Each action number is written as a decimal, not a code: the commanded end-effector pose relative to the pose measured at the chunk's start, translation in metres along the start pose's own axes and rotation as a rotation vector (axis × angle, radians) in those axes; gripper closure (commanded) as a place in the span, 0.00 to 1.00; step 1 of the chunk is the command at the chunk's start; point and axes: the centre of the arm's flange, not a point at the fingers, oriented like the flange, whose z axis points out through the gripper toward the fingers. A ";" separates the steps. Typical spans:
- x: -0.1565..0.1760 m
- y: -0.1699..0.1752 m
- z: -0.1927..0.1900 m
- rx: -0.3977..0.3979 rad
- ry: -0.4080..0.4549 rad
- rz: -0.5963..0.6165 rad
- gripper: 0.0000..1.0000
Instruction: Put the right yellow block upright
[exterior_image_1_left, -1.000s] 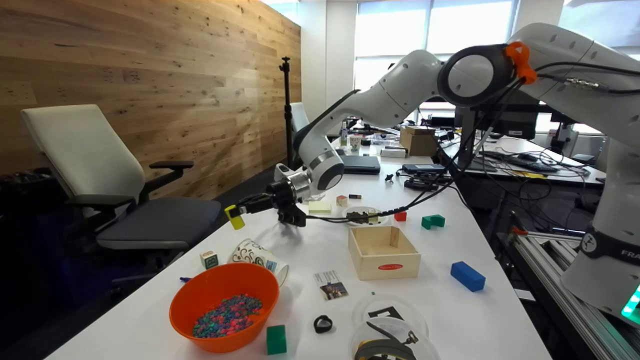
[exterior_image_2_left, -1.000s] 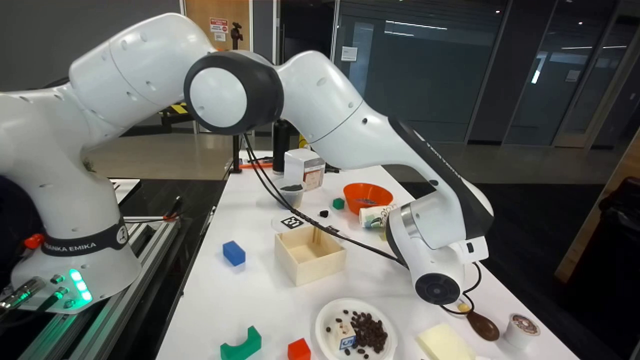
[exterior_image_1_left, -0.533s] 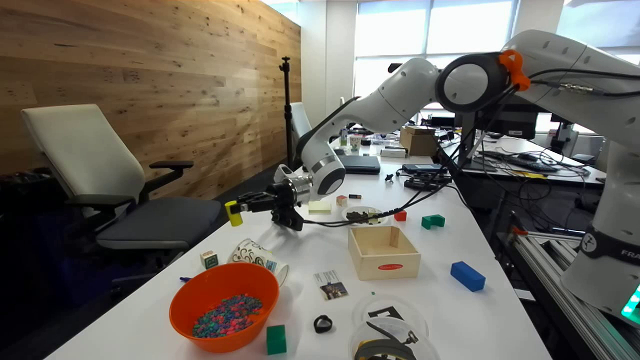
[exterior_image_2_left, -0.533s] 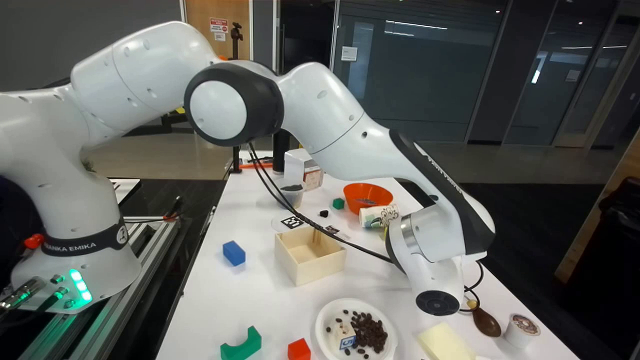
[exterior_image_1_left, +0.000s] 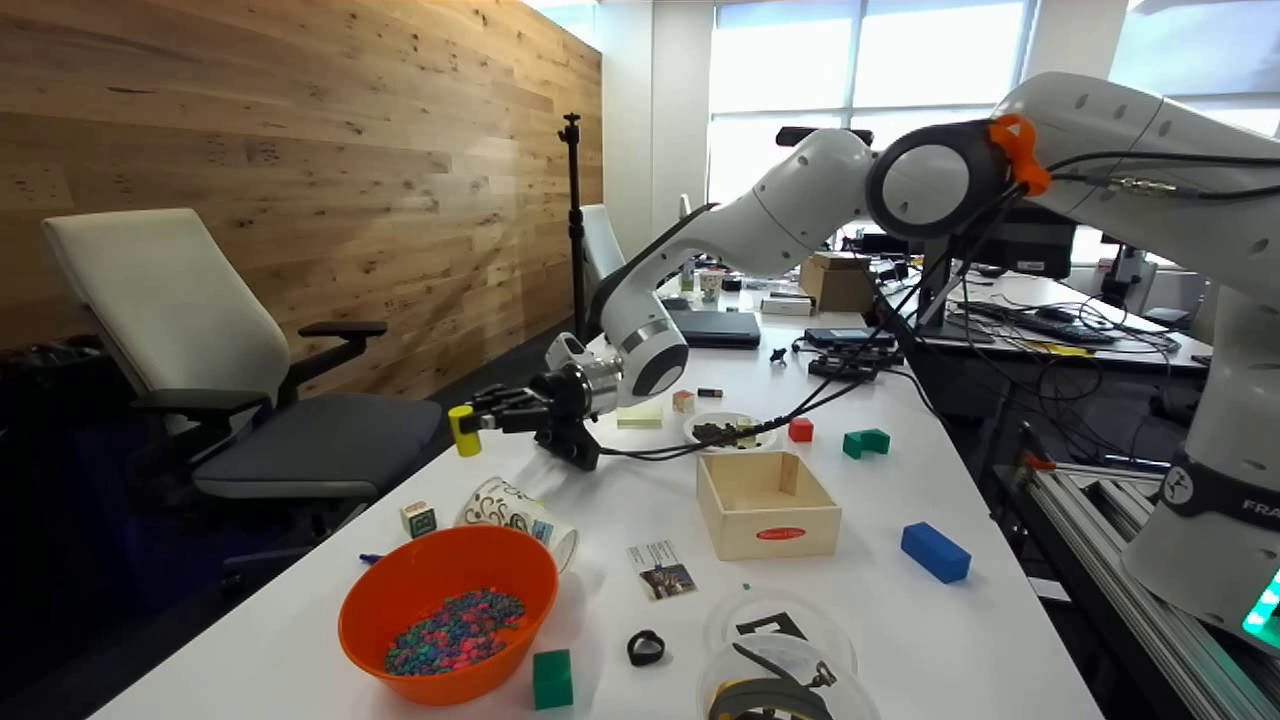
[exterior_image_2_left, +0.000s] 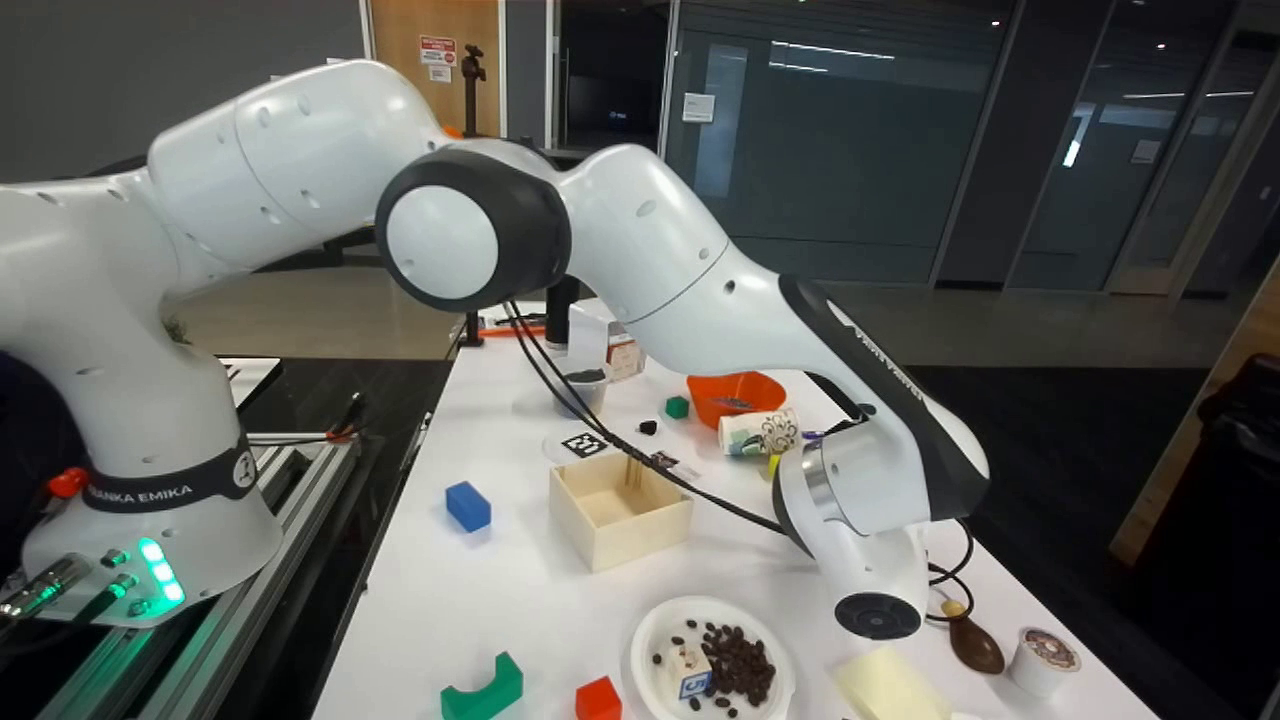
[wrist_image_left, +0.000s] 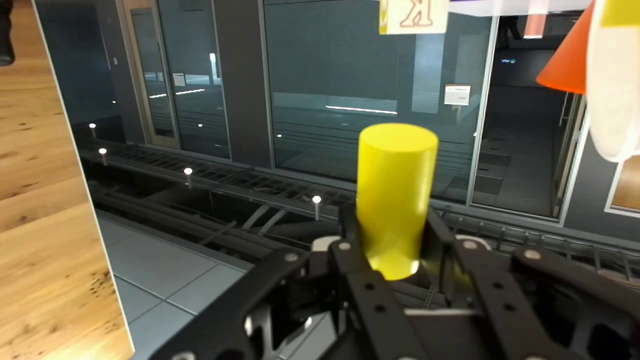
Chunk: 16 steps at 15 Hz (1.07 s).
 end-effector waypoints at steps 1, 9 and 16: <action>-0.031 0.011 -0.002 -0.018 -0.005 -0.011 0.92; -0.035 0.018 -0.005 -0.015 -0.104 -0.012 0.92; -0.040 0.023 -0.004 -0.018 -0.173 0.004 0.92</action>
